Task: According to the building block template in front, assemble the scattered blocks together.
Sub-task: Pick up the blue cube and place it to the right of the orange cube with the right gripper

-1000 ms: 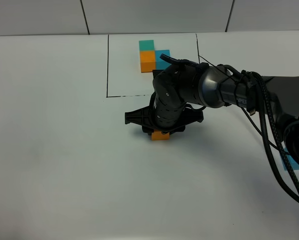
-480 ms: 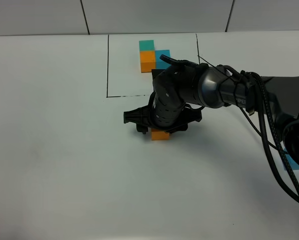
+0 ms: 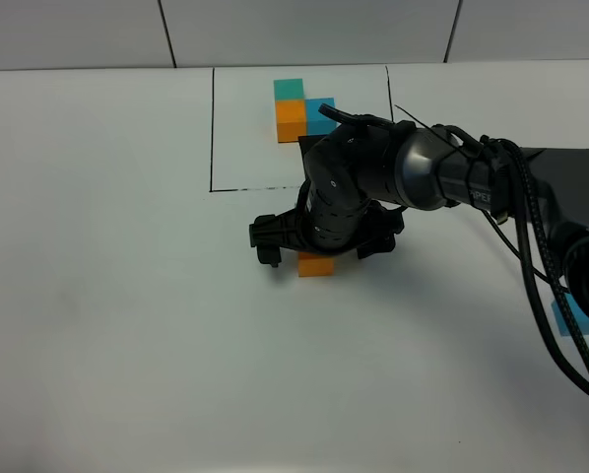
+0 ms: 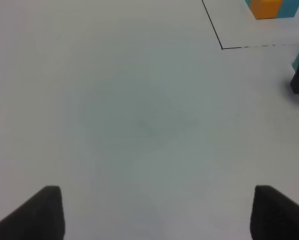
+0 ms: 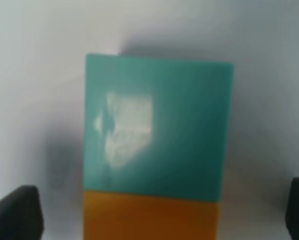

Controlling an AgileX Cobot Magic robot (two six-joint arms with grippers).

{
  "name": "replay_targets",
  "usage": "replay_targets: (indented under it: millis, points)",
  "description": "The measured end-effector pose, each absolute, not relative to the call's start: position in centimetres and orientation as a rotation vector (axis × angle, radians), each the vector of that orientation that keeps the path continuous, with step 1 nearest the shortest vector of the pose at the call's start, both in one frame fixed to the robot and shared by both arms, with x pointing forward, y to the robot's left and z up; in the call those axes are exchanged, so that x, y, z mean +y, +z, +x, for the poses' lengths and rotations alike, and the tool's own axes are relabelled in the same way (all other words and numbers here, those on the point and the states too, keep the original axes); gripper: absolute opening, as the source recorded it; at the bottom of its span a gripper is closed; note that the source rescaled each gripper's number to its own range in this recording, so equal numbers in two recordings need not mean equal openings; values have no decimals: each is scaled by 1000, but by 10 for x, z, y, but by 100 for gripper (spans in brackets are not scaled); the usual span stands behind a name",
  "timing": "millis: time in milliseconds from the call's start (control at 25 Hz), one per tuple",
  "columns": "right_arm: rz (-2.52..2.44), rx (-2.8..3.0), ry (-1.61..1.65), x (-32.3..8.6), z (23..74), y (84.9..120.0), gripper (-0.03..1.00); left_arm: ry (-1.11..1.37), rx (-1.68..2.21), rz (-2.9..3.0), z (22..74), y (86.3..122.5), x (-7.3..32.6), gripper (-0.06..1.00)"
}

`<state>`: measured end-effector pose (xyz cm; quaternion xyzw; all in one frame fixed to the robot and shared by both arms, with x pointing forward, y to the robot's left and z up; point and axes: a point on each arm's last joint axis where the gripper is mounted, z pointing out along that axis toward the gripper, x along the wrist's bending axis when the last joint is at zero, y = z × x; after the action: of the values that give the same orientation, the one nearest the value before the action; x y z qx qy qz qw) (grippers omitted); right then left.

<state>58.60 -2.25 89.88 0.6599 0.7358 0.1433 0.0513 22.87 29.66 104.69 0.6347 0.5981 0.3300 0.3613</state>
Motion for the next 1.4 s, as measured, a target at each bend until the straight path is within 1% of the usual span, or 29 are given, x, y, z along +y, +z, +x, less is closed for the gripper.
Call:
replay_targets:
  millis: [240, 360, 440, 680, 960, 1200, 1400]
  points:
    - [1875, 2301, 541, -26, 581, 948, 100, 850, 1541, 1635, 229, 1047, 297, 70]
    - [1807, 2335, 518, -35, 577, 962, 100, 850, 1541, 1635, 229, 1047, 297, 70]
    - [1786, 2349, 480, -50, 575, 965, 100, 850, 1541, 1635, 229, 1047, 297, 70]
    - [1845, 2349, 276, -128, 560, 949, 100, 850, 1541, 1635, 229, 1047, 297, 70]
    - [2045, 2159, 238, -216, 531, 951, 100, 850, 1541, 1635, 229, 1047, 297, 70]
    - [2119, 2109, 167, -256, 512, 945, 100, 850, 1541, 1635, 229, 1047, 297, 70]
    - [2092, 2152, 146, -274, 507, 938, 99, 850, 1541, 1635, 229, 1047, 297, 70]
